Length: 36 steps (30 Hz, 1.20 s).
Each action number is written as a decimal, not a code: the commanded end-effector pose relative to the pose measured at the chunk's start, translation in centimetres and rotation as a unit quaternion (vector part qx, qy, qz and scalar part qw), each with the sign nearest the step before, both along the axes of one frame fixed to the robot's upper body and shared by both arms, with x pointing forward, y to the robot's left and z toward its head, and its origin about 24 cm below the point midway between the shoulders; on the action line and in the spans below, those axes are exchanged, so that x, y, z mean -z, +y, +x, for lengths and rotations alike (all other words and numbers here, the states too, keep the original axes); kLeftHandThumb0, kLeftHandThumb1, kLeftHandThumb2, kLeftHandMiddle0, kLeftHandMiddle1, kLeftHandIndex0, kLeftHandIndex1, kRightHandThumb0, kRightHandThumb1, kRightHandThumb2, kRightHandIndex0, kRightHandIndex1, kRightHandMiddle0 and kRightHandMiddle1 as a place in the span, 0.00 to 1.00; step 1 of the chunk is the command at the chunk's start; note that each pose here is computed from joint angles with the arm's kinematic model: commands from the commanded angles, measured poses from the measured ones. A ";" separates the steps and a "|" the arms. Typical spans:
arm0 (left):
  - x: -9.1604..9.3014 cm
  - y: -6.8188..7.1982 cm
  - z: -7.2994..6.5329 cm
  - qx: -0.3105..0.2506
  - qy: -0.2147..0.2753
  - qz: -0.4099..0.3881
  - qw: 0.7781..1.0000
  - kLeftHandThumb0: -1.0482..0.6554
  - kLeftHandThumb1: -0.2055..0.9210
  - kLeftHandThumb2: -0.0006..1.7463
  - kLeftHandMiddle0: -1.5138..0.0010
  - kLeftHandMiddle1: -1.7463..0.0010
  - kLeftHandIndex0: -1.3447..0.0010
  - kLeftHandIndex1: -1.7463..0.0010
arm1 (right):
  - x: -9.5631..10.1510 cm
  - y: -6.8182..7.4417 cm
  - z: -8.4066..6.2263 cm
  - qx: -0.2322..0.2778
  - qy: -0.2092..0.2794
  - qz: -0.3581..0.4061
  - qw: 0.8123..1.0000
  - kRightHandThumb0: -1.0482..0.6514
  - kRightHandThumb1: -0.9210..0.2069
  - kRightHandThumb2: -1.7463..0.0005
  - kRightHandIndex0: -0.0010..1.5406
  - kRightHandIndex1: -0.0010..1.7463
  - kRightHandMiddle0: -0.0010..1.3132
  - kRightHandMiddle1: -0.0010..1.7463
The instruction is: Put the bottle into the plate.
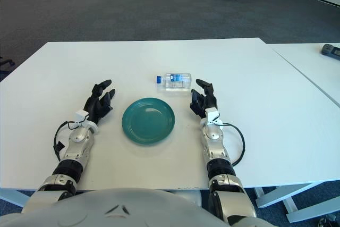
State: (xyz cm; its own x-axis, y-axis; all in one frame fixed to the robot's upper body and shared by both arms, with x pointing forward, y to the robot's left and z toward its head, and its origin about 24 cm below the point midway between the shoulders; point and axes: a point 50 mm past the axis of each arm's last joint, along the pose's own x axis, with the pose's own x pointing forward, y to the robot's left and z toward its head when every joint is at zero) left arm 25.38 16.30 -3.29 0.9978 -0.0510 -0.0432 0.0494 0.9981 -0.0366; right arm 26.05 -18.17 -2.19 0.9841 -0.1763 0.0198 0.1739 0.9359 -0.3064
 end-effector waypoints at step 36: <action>1.4 -0.8 0.1 0.016 0.050 -0.026 0.998 0.15 1.00 0.47 0.65 0.98 0.99 0.52 | -8.3 -1.2 9.6 -0.135 -0.058 -0.514 0.845 0.00 0.00 0.64 0.00 0.00 0.00 0.02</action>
